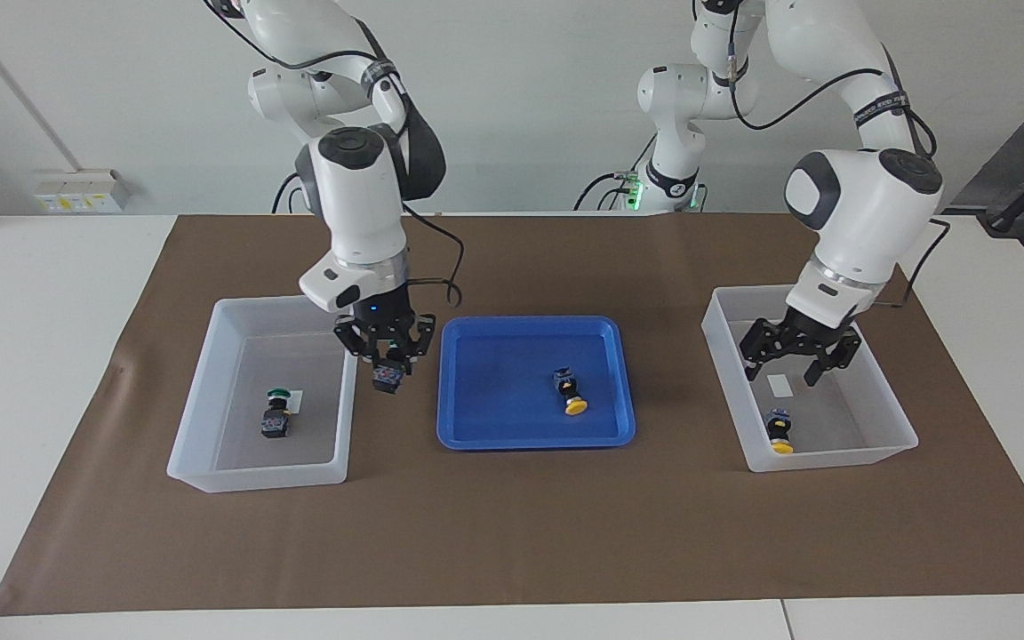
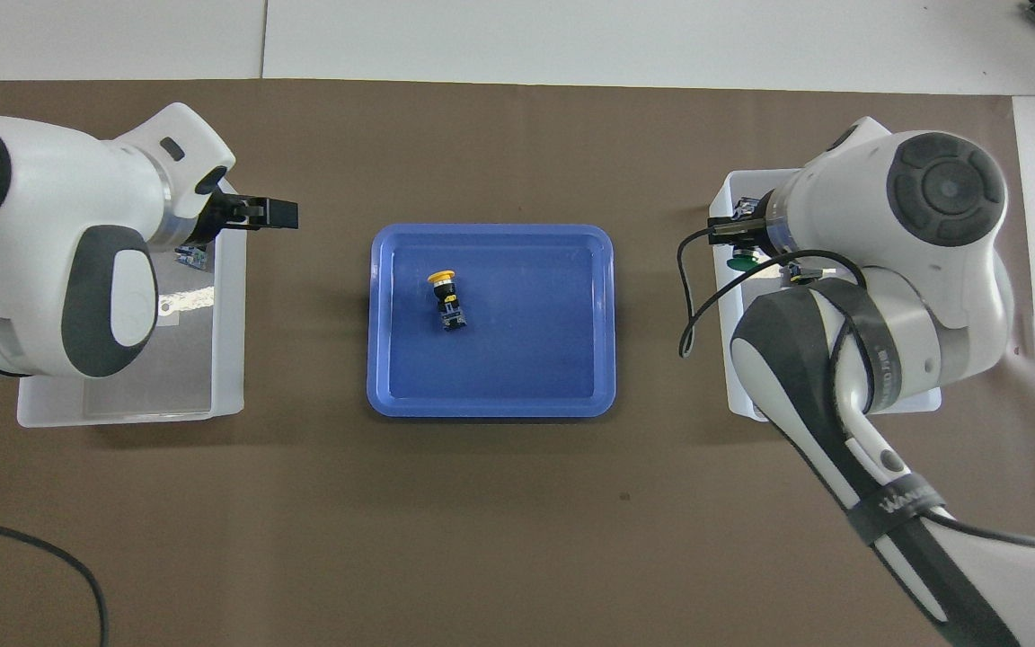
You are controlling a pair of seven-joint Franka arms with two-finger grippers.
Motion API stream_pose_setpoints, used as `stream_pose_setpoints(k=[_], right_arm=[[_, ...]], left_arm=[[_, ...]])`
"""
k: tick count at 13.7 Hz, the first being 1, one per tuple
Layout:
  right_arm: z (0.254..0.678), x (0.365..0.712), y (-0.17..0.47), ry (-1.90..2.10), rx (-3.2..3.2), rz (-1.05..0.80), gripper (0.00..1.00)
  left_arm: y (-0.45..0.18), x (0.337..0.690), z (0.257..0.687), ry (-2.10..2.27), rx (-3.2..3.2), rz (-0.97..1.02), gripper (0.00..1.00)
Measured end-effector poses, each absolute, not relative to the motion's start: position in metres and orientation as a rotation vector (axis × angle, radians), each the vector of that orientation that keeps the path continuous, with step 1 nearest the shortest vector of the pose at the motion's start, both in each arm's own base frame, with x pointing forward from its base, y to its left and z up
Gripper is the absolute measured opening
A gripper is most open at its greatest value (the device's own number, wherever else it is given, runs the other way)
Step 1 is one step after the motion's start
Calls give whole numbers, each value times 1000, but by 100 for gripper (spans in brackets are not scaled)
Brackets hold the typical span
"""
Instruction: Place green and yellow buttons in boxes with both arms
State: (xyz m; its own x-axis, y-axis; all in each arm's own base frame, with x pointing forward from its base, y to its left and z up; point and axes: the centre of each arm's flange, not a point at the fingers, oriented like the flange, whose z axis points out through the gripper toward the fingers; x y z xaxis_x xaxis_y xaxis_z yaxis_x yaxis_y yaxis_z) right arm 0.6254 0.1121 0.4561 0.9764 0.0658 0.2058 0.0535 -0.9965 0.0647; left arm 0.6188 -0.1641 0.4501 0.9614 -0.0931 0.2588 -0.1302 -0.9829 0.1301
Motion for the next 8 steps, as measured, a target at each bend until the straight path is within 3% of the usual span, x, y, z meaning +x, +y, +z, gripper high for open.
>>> stream_pose_setpoints(k=[4, 8], right_arm=[[417, 619, 39, 240, 3087, 179, 44], [377, 602, 29, 488, 3092, 72, 44]], left_arm=[[-284, 584, 398, -116, 2921, 369, 100], [-336, 552, 334, -101, 2909, 361, 100]])
